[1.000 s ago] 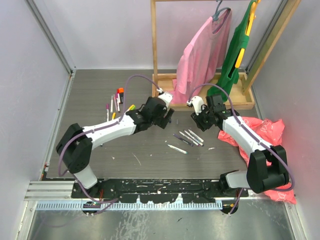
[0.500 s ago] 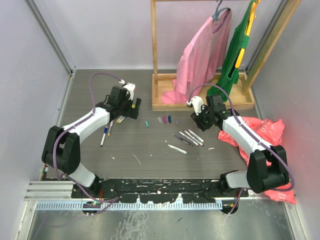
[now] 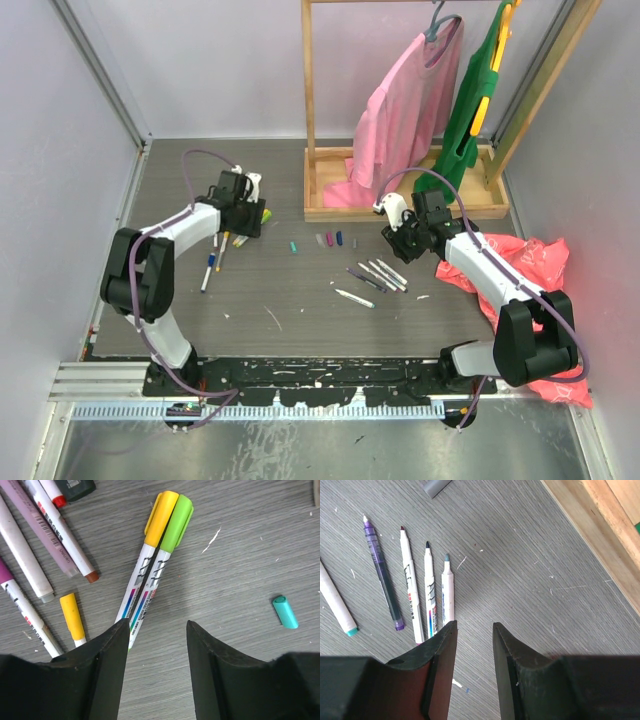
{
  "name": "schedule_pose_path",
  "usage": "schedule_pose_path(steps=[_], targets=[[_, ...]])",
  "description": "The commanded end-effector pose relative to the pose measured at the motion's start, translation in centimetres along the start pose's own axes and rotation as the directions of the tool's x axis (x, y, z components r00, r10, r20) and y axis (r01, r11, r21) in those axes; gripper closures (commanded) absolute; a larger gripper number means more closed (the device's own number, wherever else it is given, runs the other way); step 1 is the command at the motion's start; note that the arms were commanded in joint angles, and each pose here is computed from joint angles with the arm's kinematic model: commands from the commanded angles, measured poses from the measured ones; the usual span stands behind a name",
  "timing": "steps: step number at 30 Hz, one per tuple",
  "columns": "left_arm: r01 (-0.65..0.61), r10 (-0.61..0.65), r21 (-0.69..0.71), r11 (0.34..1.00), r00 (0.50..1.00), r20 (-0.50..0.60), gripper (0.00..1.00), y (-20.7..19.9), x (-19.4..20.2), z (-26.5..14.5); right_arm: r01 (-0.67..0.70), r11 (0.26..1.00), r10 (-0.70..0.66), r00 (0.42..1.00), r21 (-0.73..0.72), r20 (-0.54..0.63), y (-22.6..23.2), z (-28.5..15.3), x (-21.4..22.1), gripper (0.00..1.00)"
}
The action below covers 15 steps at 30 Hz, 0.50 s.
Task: Open the pen caps
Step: Pick up the pen from the center of the board.
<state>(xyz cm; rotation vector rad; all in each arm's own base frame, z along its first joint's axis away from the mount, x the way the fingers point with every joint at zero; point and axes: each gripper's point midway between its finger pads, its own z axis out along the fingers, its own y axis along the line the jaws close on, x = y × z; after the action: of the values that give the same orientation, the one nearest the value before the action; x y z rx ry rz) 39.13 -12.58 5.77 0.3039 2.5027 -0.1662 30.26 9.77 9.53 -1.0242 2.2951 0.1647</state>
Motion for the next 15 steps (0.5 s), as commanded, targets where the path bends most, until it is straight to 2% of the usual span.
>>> schedule_pose_path(steps=[1, 15], targets=[[0.007, -0.007, 0.012, 1.000, 1.000, 0.009, 0.51, 0.3, -1.6, 0.2, 0.013, 1.000, -0.013, 1.000, -0.010, 0.029, 0.1, -0.2, -0.8, 0.59], [0.042, -0.039, 0.037, 0.998, 0.997, -0.061, 0.68, 0.4, -0.5, 1.5, 0.016, 1.000, -0.016, 1.000, -0.013, 0.027, 0.2, -0.2, -0.8, 0.59]])
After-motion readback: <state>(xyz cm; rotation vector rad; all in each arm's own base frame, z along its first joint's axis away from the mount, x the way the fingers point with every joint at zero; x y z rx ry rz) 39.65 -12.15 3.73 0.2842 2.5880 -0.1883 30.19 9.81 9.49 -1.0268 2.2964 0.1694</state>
